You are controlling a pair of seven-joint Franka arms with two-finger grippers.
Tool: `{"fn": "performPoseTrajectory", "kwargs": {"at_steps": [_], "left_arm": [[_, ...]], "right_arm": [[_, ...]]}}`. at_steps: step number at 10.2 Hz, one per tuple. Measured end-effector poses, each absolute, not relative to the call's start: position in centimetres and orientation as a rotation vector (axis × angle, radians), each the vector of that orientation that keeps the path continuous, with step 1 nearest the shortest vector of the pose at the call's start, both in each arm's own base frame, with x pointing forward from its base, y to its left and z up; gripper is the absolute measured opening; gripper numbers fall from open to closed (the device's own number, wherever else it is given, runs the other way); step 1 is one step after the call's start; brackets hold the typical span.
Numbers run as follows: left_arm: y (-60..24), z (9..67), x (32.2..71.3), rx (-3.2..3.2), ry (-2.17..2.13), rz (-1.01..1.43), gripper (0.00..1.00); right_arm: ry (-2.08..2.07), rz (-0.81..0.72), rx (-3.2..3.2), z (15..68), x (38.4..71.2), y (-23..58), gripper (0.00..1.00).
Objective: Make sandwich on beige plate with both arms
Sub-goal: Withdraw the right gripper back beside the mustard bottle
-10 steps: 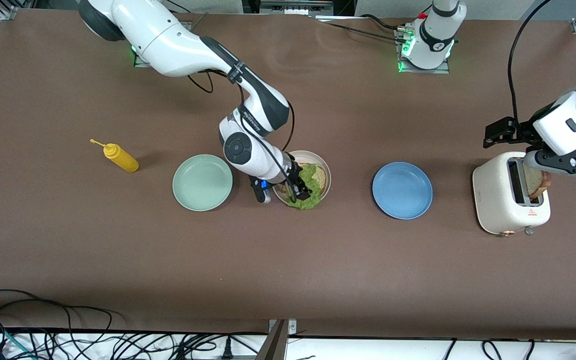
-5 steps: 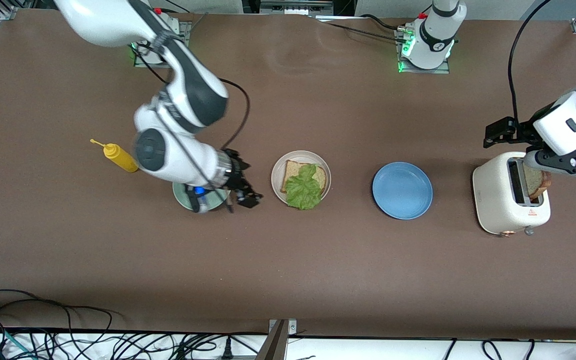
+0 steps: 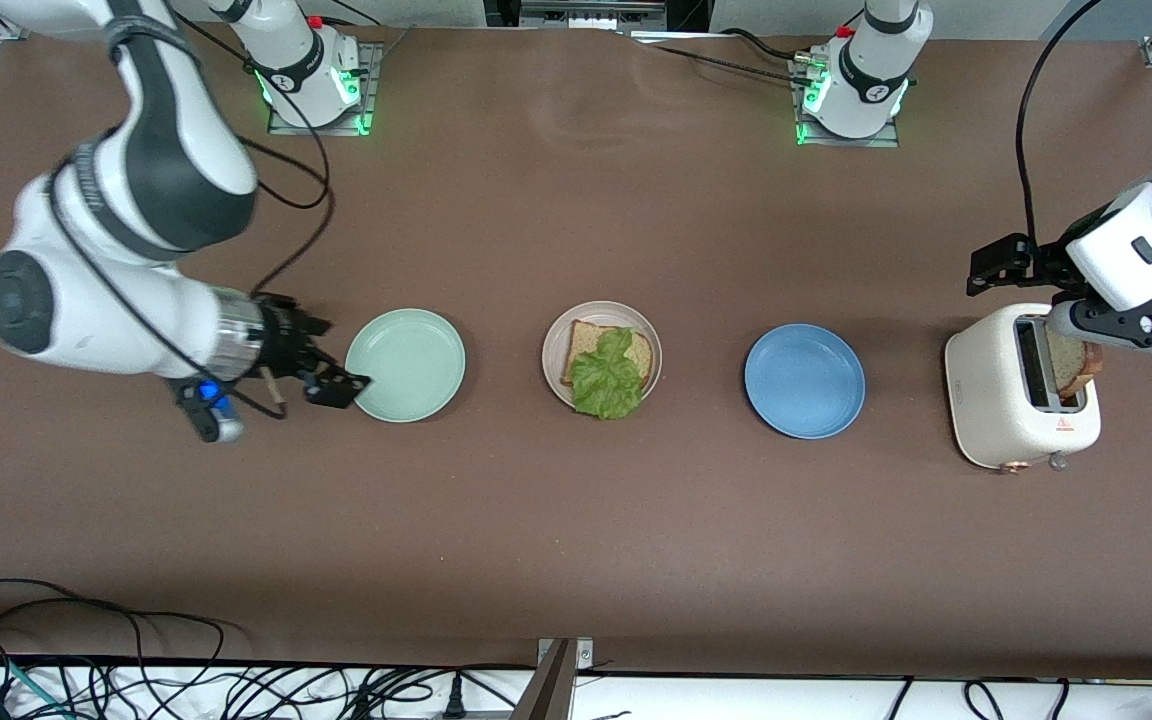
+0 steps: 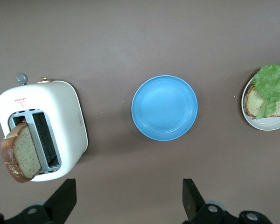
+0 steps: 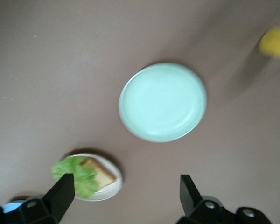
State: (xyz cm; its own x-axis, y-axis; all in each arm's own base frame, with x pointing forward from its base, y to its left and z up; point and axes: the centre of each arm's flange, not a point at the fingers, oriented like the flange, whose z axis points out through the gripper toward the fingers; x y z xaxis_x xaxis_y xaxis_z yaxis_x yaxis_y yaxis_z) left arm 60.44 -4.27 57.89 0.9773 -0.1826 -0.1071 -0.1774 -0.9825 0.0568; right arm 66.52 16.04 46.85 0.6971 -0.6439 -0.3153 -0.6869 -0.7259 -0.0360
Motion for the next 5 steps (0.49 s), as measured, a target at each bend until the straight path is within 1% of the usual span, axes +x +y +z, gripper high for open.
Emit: {"fn": "performPoseTrajectory", "kwargs": {"at_steps": [3,5], "left_arm": [[-4.3,57.9,60.4,3.077,-0.280,-0.174,1.00],[-4.3,57.9,60.4,3.077,-0.280,-0.174,1.00]], "right_arm": [[0.673,0.344,-2.980,48.2,66.5,7.5,1.00],[0.445,0.333,-3.035,48.0,66.5,2.2,1.00]]}}
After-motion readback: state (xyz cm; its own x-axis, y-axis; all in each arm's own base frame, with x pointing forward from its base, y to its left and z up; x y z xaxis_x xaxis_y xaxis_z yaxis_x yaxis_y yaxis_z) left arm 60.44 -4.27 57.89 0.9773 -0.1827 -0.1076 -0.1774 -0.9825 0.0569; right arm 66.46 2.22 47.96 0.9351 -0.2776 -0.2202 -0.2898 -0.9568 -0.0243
